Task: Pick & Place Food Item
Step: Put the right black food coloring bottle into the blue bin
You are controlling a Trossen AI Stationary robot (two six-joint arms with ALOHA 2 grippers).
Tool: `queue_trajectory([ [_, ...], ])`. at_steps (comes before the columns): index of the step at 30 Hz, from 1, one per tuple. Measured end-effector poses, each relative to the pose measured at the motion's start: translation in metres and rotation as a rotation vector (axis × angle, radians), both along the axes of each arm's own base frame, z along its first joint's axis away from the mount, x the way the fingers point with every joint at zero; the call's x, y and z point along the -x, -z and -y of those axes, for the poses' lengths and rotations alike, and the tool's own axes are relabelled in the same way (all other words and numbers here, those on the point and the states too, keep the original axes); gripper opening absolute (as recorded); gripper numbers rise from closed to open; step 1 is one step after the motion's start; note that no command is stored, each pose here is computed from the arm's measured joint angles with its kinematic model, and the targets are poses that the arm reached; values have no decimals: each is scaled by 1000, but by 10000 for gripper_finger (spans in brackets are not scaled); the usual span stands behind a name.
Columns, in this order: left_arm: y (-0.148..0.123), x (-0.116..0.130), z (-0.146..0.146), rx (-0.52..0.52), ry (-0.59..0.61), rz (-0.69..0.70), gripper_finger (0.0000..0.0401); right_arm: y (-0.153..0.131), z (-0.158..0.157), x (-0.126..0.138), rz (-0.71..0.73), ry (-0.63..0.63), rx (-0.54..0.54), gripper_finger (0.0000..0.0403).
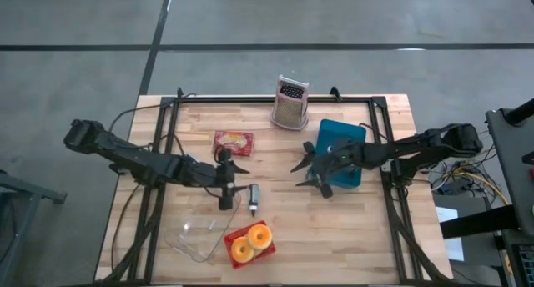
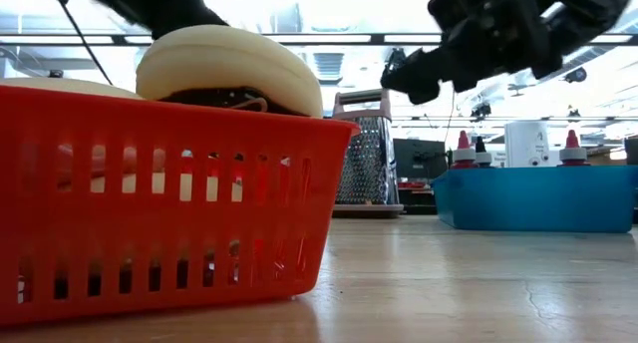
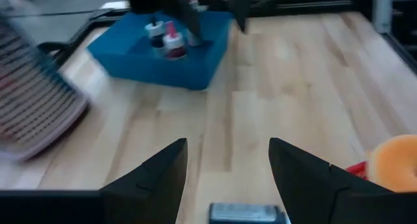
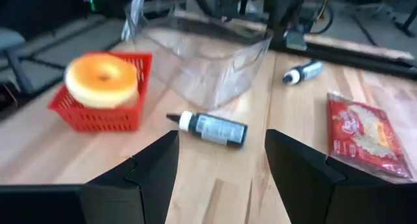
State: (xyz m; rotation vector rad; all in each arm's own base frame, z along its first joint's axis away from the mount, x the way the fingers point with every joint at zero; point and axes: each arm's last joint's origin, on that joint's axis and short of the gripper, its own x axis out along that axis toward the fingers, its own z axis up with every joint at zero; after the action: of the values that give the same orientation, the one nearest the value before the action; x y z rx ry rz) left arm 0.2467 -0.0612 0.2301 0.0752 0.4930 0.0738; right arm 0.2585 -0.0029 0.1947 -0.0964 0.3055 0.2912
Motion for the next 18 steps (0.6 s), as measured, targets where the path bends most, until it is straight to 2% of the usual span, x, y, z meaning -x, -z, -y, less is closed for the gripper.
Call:
queue_trajectory([
  [5,5,16,-8,12,-72,46,218,6,2,-27,-88,-18,73,224],
  [11,6,25,-13,-3,-117,68,218,14,10,-60,-291,141,227,224],
  [14,8,29,-16,-17,-131,46,218,15,9,-72,-341,88,197,224],
  [18,8,33,-19,5,-152,21,218,8,1,-81,-308,5,186,224],
])
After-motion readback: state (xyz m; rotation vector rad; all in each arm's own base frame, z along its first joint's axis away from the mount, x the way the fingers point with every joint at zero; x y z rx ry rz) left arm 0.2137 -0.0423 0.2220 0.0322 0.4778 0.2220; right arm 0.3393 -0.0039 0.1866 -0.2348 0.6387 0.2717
